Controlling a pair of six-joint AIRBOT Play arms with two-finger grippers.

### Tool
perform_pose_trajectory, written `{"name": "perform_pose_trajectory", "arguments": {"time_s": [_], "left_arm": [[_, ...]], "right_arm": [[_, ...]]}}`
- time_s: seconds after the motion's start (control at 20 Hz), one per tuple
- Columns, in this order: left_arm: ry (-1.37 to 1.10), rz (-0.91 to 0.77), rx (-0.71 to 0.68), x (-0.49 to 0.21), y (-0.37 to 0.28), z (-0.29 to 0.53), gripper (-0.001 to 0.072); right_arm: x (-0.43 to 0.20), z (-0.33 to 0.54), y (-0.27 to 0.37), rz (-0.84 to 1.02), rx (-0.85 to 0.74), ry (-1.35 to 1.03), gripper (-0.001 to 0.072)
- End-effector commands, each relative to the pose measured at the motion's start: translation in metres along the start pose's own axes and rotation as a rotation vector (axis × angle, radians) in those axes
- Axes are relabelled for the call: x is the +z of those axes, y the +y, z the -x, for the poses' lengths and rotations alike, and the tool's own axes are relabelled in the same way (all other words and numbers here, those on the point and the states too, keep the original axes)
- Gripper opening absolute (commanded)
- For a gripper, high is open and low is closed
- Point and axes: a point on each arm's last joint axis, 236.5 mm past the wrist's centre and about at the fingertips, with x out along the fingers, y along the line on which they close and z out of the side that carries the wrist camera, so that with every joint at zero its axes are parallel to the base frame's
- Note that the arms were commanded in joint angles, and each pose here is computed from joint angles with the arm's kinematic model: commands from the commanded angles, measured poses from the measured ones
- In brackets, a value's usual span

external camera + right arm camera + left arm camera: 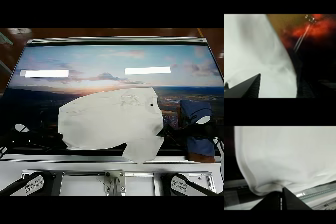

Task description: Fold the shirts.

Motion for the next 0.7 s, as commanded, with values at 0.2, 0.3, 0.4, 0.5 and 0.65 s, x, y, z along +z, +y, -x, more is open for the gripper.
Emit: {"name": "perform_pose_trajectory", "arguments": {"time_s": [0.2,0.3,0.4,0.5,0.65], "left_arm": [[-0.098,-0.067,-0.002,0.033,-0.018,0.028,0.0046],[-0.201,-0.134,-0.001,0.056,-0.037,0.059,0.0045],[-0.374,-0.263,0.005,0.080,-0.072,0.112,0.0044],[-0.596,-0.444,0.019,0.090,-0.127,0.187,0.0044],[-1.080,-0.698,0.015,0.059,-0.229,0.346,0.0044]], "right_arm": [[0.003,0.001,0.045,0.093,0.197,-0.034,0.0070],[0.002,0.023,0.077,0.196,0.301,-0.055,0.0070],[0.013,0.071,0.116,0.349,0.368,-0.181,0.0068],[0.025,0.151,0.166,0.545,0.400,-0.419,0.0068],[-0.001,0.311,0.241,0.824,0.361,-0.896,0.0069]]}}
